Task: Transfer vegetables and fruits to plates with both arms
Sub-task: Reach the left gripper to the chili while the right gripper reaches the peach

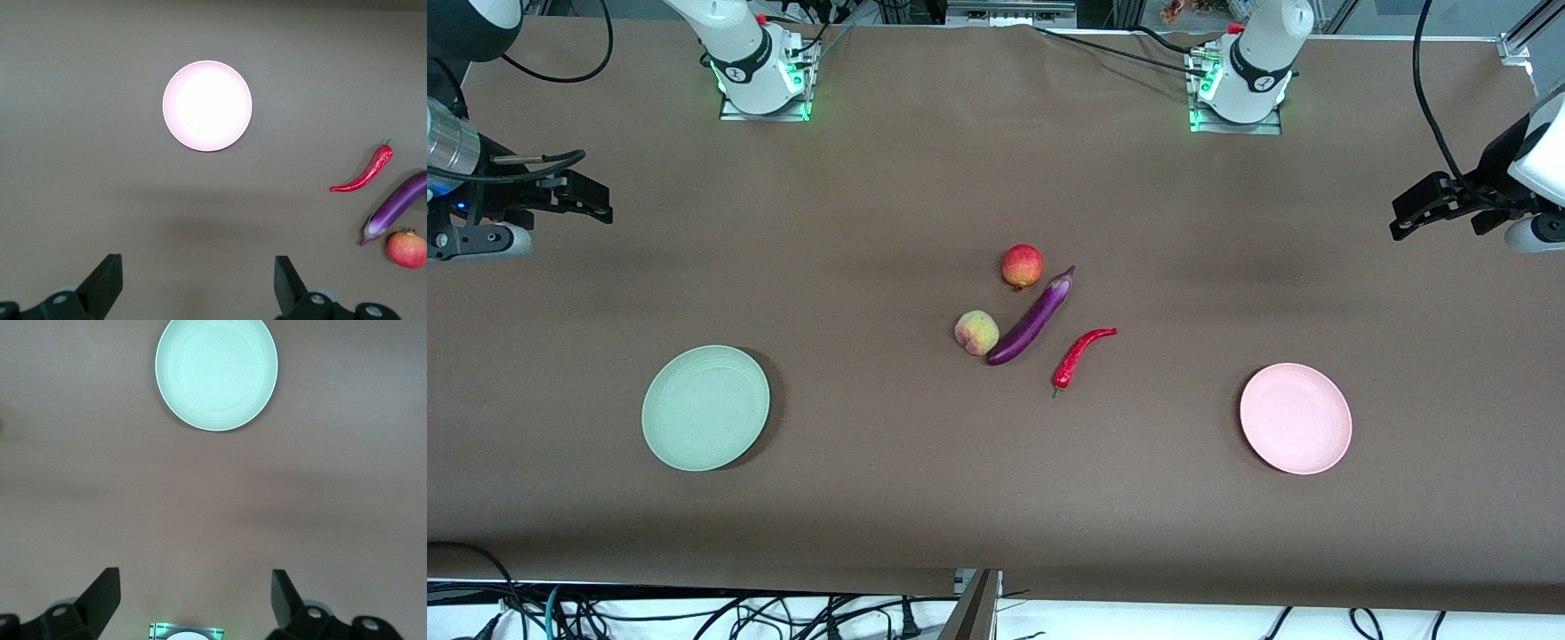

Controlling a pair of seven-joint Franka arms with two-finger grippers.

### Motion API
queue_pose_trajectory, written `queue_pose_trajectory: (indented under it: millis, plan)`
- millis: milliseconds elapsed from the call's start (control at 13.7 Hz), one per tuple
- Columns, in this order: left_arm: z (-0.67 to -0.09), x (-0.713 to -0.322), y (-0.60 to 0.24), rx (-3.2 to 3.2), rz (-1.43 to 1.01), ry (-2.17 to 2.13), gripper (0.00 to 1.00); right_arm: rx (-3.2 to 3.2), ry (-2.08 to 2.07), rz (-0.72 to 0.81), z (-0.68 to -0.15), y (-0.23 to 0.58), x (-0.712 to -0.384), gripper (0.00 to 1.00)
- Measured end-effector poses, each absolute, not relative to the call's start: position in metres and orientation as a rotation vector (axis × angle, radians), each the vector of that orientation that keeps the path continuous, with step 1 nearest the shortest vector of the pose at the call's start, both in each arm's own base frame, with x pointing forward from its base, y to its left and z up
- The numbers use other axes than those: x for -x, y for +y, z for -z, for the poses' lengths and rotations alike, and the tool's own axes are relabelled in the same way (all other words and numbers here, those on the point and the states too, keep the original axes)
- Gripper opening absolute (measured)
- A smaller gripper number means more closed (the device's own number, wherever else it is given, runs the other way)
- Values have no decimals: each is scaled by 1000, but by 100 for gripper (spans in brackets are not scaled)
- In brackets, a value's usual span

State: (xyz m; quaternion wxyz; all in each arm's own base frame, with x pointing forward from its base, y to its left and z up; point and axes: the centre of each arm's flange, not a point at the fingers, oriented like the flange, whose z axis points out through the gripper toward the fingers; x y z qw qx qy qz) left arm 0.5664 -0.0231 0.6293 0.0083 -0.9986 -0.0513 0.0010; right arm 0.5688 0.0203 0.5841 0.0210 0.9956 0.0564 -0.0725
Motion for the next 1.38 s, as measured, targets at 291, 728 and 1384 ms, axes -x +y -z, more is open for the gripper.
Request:
queue_pose_trajectory:
  millis: [291, 728, 1384]
  plan:
    - [-629, -567, -23, 3121, 0, -161, 100, -3087, 176, 225, -584, 21, -569, 100]
    - [-626, -568, -23, 3121, -7, -160, 100, -3071, 275, 301, -553, 52, -580, 100]
    - [-551, -581, -32, 3082, -368, -132, 100, -3032, 413, 352, -533, 125, -576, 100]
